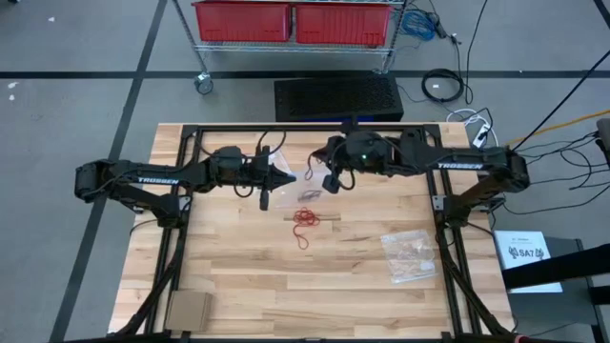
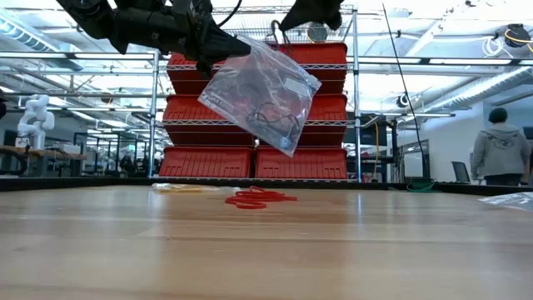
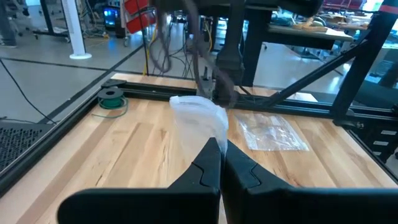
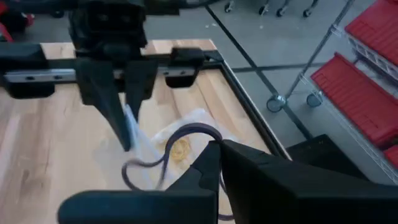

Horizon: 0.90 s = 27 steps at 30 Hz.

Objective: Sort rubber bands
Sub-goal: Put the purple rubber band into the top right transparent zip bag

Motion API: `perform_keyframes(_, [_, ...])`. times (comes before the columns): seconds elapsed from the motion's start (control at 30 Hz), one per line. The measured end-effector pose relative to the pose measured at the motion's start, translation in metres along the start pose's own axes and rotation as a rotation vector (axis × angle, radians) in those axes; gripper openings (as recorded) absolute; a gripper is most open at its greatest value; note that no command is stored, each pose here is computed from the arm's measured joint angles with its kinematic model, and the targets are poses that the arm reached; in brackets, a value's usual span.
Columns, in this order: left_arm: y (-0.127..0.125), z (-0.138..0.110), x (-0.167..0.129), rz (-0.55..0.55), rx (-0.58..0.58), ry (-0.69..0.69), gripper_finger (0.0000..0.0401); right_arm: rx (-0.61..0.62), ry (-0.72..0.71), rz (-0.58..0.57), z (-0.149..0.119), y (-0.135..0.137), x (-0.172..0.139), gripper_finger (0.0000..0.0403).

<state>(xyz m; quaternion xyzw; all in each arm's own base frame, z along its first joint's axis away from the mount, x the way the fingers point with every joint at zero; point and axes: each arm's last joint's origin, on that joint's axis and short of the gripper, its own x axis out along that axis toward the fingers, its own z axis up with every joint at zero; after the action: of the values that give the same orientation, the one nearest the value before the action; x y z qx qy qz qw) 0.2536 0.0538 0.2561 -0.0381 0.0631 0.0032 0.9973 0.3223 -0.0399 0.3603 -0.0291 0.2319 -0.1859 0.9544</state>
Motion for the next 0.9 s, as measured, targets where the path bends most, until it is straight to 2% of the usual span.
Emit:
perform_keyframes(0.3, [0.0, 0.0, 0.0, 0.0, -0.001, 0.001, 0.0, -0.047, -0.009, -0.088, 0.005, 0.002, -0.008, 0.0])
perform_keyframes(0.6, [0.0, 0.0, 0.0, 0.001, -0.001, 0.0, 0.0, -0.037, 0.003, -0.087, 0.009, 0.002, -0.011, 0.0])
perform_keyframes(0.9, [0.0, 0.001, 0.0, 0.018, 0.002, -0.011, 0.0, -0.03, 0.022, -0.073, 0.006, 0.013, -0.015, 0.0])
